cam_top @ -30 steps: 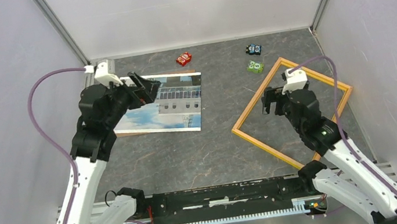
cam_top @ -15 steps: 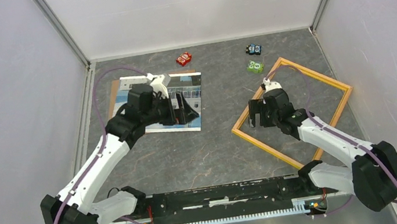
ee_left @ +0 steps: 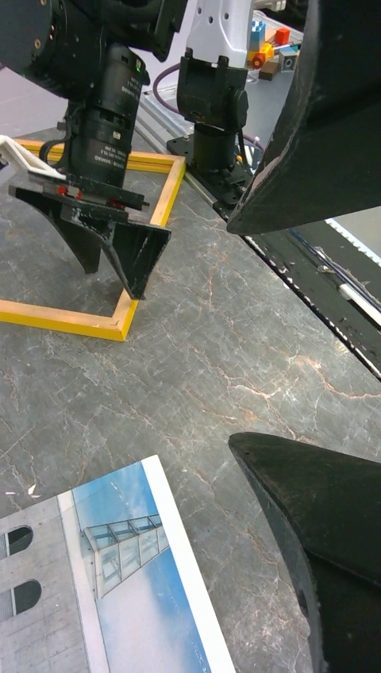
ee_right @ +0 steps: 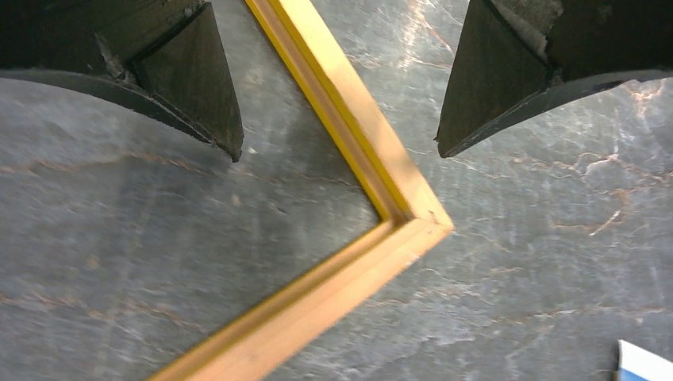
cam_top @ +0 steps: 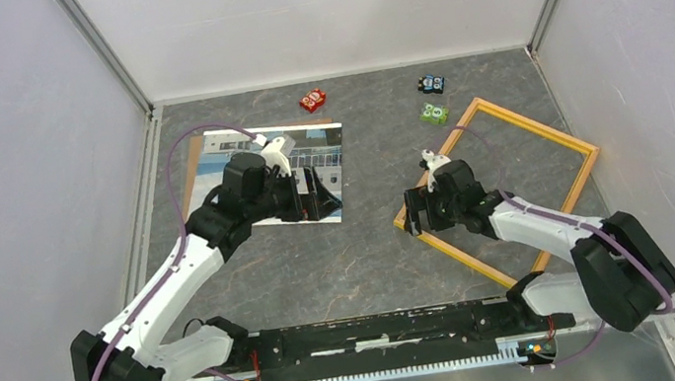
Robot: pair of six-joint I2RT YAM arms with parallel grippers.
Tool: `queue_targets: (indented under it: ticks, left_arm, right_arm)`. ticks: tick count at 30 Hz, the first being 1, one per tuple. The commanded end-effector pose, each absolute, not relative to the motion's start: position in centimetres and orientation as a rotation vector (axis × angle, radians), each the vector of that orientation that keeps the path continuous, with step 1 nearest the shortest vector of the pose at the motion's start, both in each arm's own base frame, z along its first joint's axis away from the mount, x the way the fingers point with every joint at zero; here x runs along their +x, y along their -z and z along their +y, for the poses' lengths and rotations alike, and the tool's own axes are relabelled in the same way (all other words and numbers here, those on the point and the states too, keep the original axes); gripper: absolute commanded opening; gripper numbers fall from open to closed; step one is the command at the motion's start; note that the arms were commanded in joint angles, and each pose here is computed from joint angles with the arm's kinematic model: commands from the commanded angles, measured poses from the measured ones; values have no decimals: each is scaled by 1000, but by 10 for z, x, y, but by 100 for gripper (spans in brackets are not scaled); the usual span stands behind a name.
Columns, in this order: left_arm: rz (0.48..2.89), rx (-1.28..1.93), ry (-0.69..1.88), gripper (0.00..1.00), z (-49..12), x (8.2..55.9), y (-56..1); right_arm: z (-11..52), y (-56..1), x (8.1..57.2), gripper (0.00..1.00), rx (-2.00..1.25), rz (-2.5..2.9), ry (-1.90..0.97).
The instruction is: Put the photo into the frame
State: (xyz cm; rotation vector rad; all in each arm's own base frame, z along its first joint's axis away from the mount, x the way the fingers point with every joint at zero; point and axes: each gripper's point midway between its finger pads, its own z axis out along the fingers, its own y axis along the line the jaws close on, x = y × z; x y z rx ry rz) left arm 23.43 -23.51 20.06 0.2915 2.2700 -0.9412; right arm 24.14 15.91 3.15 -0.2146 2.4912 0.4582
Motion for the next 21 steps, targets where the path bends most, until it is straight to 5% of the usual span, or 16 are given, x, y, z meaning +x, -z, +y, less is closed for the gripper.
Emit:
queue_targets:
  ticks: [1, 21]
  left_arm:
    - [2188, 274, 965, 100, -237, 238, -220]
    - [2182, 281, 835, 100, -214, 233, -227]
  right_arm:
    - [195, -45, 258, 98, -244, 2387, -596]
    - [289, -67, 300, 96, -512, 2280, -651]
